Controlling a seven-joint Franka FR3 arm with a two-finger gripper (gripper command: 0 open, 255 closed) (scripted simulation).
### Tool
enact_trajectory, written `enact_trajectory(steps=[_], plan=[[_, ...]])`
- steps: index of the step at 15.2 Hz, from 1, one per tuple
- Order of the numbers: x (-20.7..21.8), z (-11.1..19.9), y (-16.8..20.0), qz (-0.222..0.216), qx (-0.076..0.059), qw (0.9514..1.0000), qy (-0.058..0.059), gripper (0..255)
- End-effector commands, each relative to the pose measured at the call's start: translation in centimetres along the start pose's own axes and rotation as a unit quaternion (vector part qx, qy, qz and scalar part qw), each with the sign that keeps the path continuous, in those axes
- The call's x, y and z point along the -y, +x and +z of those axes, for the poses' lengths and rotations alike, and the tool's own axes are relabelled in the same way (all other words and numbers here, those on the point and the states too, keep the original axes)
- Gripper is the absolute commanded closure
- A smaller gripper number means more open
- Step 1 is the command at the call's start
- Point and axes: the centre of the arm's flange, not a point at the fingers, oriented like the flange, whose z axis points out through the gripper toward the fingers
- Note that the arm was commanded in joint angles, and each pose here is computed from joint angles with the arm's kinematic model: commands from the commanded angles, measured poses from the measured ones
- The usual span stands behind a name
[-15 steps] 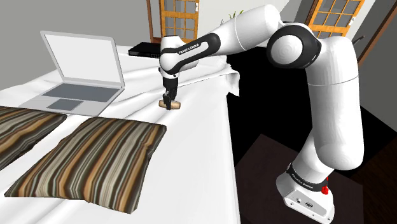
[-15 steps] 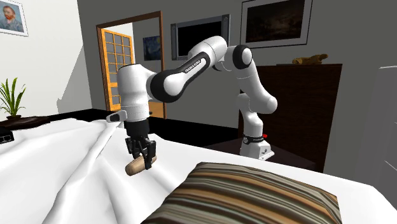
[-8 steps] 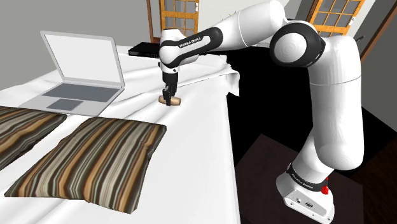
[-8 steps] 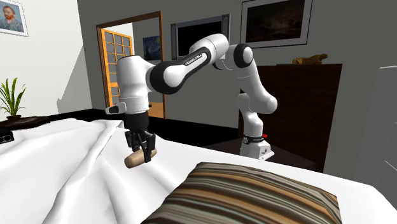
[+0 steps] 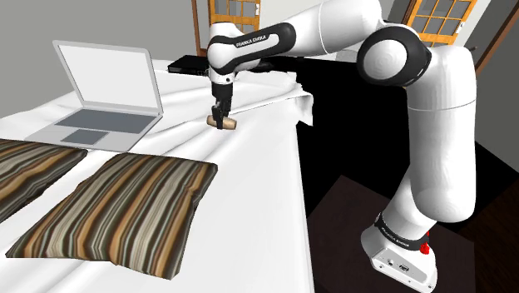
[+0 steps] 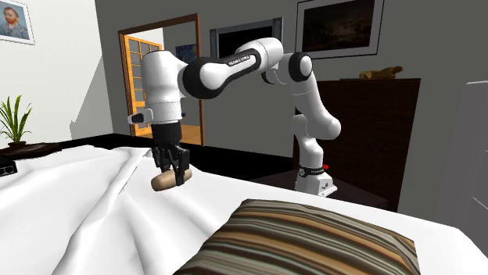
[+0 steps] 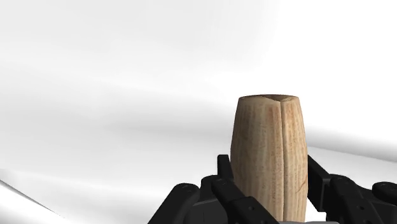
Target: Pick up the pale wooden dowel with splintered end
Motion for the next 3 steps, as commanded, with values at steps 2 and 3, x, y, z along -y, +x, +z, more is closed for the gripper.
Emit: enact_trajectory(steps=[2,3], plan=[[0.19,-1.16,-0.07,0.000,0.000,1.0000,0.000,255],[0.19,-1.16,-0.07,0.000,0.000,1.0000,0.000,255]])
